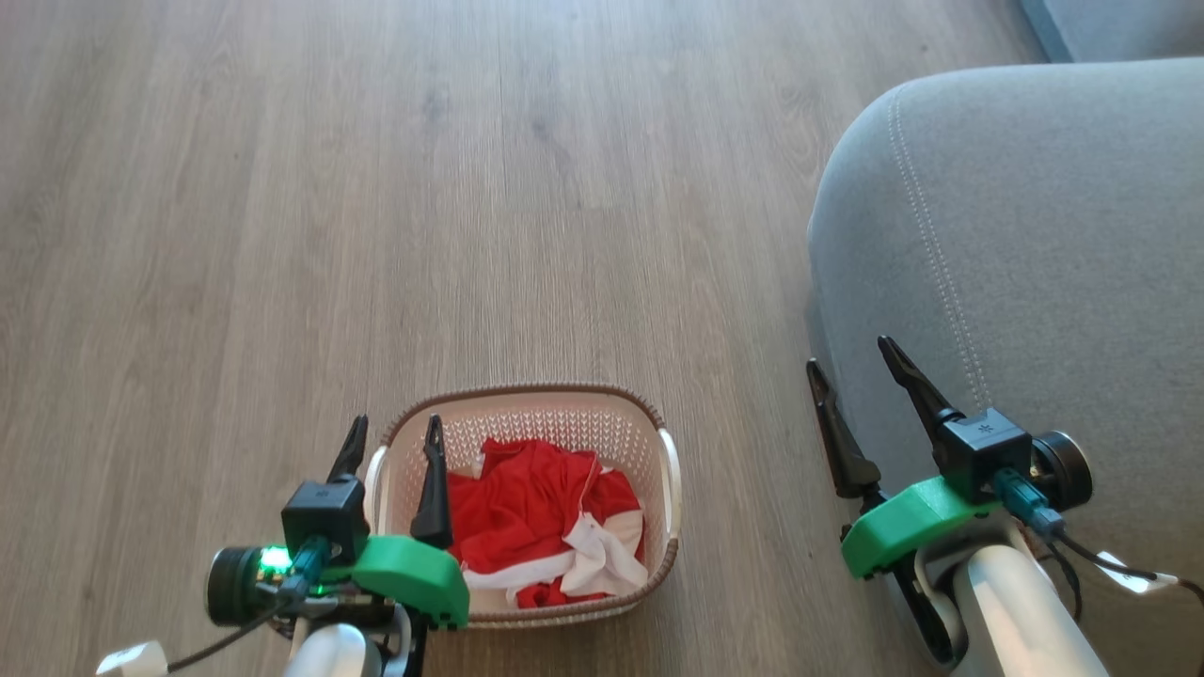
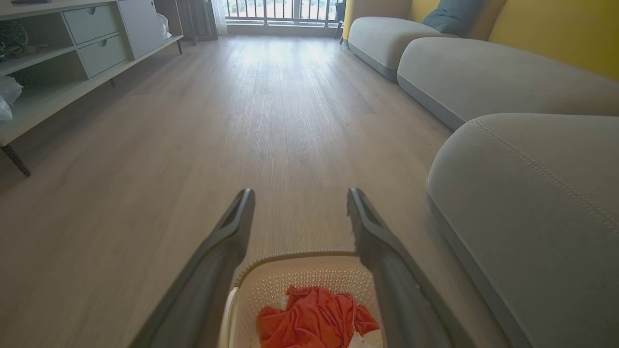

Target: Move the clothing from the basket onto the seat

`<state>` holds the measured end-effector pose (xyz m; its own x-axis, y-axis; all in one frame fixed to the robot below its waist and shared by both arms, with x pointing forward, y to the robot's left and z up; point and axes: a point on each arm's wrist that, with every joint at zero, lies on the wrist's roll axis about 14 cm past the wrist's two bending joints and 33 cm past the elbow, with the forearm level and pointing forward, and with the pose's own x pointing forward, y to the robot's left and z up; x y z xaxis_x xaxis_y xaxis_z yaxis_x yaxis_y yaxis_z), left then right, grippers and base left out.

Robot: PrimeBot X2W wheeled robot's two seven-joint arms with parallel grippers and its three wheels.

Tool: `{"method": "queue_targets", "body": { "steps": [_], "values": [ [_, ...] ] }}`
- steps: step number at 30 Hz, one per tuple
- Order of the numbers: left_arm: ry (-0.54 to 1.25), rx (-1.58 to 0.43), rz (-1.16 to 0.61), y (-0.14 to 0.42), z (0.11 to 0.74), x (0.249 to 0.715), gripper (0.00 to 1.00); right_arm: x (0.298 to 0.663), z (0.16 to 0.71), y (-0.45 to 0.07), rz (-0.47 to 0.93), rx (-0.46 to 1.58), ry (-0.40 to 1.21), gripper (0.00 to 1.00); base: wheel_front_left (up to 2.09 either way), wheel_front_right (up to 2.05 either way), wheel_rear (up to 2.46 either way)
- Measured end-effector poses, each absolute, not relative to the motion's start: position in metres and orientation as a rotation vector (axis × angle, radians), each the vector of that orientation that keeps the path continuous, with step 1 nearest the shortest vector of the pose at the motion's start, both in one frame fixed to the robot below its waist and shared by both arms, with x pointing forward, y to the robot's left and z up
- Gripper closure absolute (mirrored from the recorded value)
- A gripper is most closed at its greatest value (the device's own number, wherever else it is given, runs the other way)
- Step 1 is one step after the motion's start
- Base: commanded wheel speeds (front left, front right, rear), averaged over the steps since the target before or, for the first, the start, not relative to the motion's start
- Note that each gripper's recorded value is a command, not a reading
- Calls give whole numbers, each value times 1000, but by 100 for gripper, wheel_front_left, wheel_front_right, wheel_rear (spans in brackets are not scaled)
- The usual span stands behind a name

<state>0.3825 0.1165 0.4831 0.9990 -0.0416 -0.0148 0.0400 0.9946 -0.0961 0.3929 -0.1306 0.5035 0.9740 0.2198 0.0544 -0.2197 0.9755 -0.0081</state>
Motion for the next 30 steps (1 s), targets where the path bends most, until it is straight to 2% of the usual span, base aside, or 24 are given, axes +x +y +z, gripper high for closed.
{"method": "queue_targets", "body": {
  "steps": [6,14,18,30],
  "values": [
    [75,-99,-76,108,464,394,0,400,483,-137,201,10,2,0,0,0,0],
    [282,-61,-194,87,390,412,0,434,452,-146,181,-15,74,0,0,0,0],
    [373,68,-329,70,348,423,0,443,420,-155,158,-13,152,0,0,0,0],
    [657,251,-657,35,214,430,0,450,338,-180,98,-9,336,0,0,0,0]
  ]
}}
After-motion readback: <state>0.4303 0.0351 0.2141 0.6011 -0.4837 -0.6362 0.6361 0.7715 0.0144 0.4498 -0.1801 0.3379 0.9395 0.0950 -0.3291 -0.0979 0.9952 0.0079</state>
